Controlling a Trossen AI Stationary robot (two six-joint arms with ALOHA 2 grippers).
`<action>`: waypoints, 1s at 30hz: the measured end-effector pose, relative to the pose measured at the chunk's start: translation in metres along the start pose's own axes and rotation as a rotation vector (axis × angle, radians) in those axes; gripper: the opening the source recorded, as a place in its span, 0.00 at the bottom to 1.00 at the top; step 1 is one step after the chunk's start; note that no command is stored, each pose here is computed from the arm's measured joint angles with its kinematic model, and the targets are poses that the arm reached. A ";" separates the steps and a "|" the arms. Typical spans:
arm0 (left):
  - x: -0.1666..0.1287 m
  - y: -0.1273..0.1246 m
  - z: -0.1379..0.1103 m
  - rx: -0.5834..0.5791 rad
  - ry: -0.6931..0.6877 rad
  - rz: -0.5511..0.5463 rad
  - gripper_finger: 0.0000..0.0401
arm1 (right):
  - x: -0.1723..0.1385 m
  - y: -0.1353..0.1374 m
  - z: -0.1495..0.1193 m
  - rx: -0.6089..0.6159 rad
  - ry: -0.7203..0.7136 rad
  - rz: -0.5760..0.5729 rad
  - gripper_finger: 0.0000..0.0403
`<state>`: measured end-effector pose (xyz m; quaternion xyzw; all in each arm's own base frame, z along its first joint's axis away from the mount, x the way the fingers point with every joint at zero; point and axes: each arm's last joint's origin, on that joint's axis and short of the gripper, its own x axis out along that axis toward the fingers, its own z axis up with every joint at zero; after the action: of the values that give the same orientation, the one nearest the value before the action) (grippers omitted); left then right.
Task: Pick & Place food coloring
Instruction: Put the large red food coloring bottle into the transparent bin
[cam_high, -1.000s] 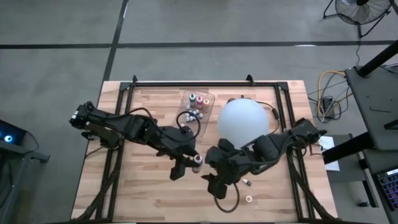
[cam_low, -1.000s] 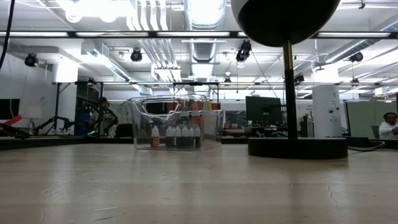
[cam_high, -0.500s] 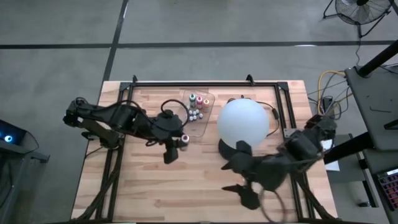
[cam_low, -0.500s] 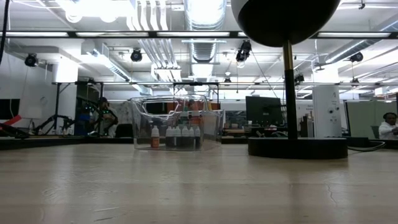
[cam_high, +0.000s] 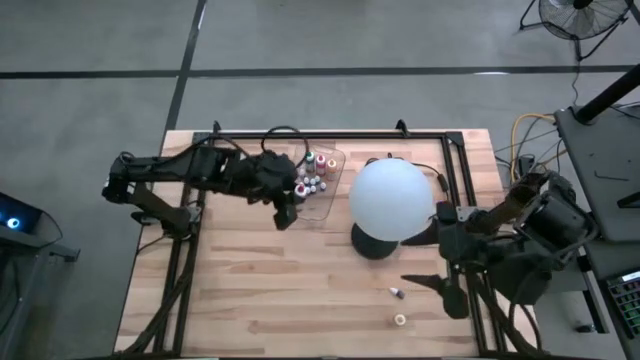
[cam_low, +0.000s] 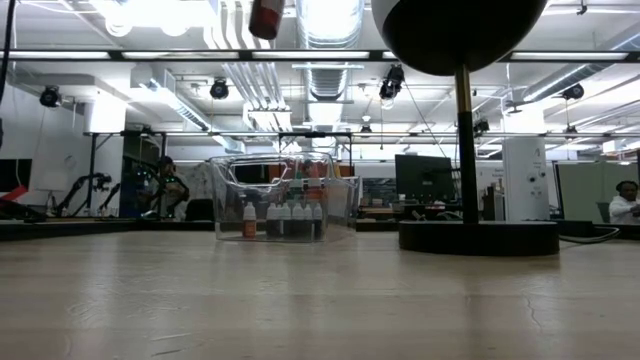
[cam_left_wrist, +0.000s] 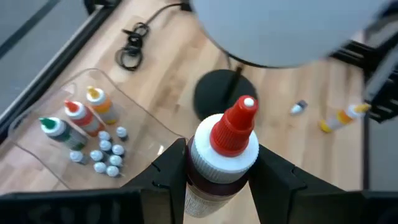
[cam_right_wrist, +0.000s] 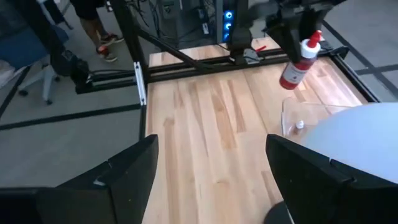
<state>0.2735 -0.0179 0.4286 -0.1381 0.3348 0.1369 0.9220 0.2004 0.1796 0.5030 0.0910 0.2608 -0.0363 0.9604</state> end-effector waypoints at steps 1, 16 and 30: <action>0.002 0.003 0.001 -0.004 -0.005 0.008 0.28 | -0.003 -0.001 0.000 0.000 0.001 0.000 0.72; 0.059 0.055 -0.037 -0.009 -0.017 0.016 0.28 | -0.008 -0.008 -0.002 -0.008 -0.060 -0.109 0.73; 0.115 0.095 -0.074 0.037 -0.074 0.039 0.28 | -0.035 -0.041 0.001 0.159 -0.185 -0.272 0.78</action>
<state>0.2832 0.0629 0.2833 -0.1094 0.3053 0.1538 0.9333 0.1661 0.1401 0.5148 0.1269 0.1773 -0.1946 0.9563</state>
